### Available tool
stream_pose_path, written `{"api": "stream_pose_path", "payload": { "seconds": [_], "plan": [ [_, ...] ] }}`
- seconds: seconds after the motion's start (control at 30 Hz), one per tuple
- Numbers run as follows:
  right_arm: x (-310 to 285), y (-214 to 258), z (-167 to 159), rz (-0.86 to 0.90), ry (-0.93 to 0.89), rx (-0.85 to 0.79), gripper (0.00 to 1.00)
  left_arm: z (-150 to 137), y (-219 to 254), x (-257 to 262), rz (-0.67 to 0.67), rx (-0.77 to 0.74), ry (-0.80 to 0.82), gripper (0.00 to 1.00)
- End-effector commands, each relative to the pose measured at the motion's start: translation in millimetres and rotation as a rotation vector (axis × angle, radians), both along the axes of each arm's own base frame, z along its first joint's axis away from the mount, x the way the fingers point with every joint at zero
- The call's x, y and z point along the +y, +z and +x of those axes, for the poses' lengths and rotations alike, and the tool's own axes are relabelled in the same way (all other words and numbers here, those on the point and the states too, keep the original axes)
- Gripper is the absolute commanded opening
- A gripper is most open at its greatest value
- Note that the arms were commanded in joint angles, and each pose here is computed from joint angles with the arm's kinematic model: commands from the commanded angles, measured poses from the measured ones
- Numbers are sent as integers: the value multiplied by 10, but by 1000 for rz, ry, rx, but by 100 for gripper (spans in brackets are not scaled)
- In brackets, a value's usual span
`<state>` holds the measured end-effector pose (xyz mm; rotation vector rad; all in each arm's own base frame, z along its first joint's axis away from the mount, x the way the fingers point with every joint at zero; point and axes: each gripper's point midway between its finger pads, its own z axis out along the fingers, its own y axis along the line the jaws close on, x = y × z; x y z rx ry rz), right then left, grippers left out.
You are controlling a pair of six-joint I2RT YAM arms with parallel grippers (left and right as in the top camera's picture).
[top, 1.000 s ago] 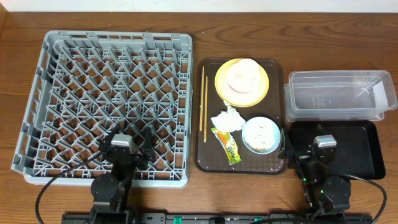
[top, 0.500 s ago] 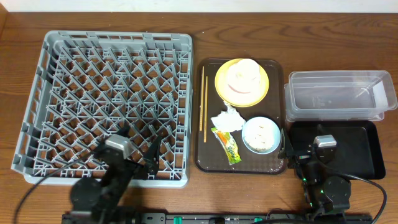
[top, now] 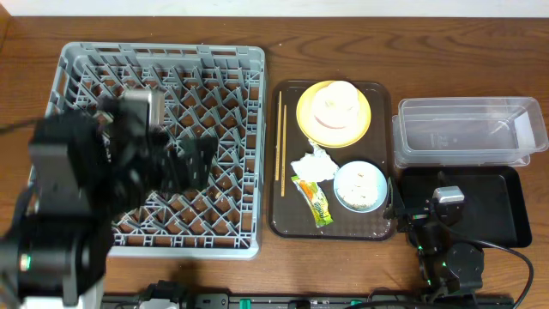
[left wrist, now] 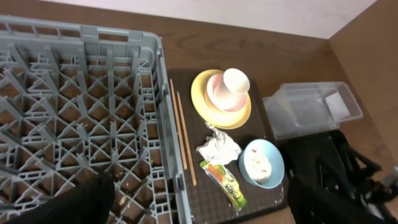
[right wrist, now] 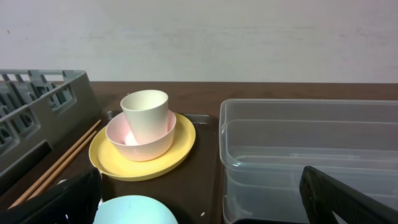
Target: Sort waste into correct bins and load items into the dishwasher rack
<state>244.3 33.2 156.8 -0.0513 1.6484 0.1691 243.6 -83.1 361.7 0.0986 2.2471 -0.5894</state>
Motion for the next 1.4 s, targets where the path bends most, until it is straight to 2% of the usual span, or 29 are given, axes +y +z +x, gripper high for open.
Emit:
{"api": "stream_pose_path", "payload": {
  "seconds": [0.0, 0.1, 0.17, 0.2, 0.3, 0.4, 0.67, 0.8, 0.97, 1.07, 1.27, 1.37],
  "plan": [
    [-7, -4, -2, -8, -3, -1, 99, 140, -116, -28, -17, 75, -2, 90],
    [-7, -4, -2, -8, -3, -1, 99, 184, -299, -30, -13, 163, -1, 87],
    [-7, -4, -2, -8, -3, -1, 99, 166, -430, -30, -13, 236, 2, 64],
    [-7, -4, -2, -8, -3, -1, 99, 143, -500, -28, -18, 282, 12, 57],
    [-7, -4, -2, -8, -3, -1, 99, 64, -665, -23, -13, 387, 16, 53],
    [-7, -4, -2, -8, -3, -1, 99, -6, -759, -13, -5, 445, 17, 54],
    [-7, -4, -2, -8, -3, -1, 99, -94, -848, -9, -2, 498, 18, 72],
    [29, 4, -7, 0, 18, -3, 99, -130, -859, -7, -1, 512, 18, 73],
    [202, 81, -39, 217, 107, 9, 99, -160, -828, 7, 4, 496, 23, 79],
    [248, 119, -77, 221, 134, 32, 99, -168, -838, 43, 23, 495, 37, 85],
    [214, 816, -204, 200, 133, -56, 100, -183, -862, 81, 42, 505, 51, 89],
    [229, 1095, -232, 187, 139, -8, 99, -183, -862, 81, 42, 505, 51, 92]
  ]
}}
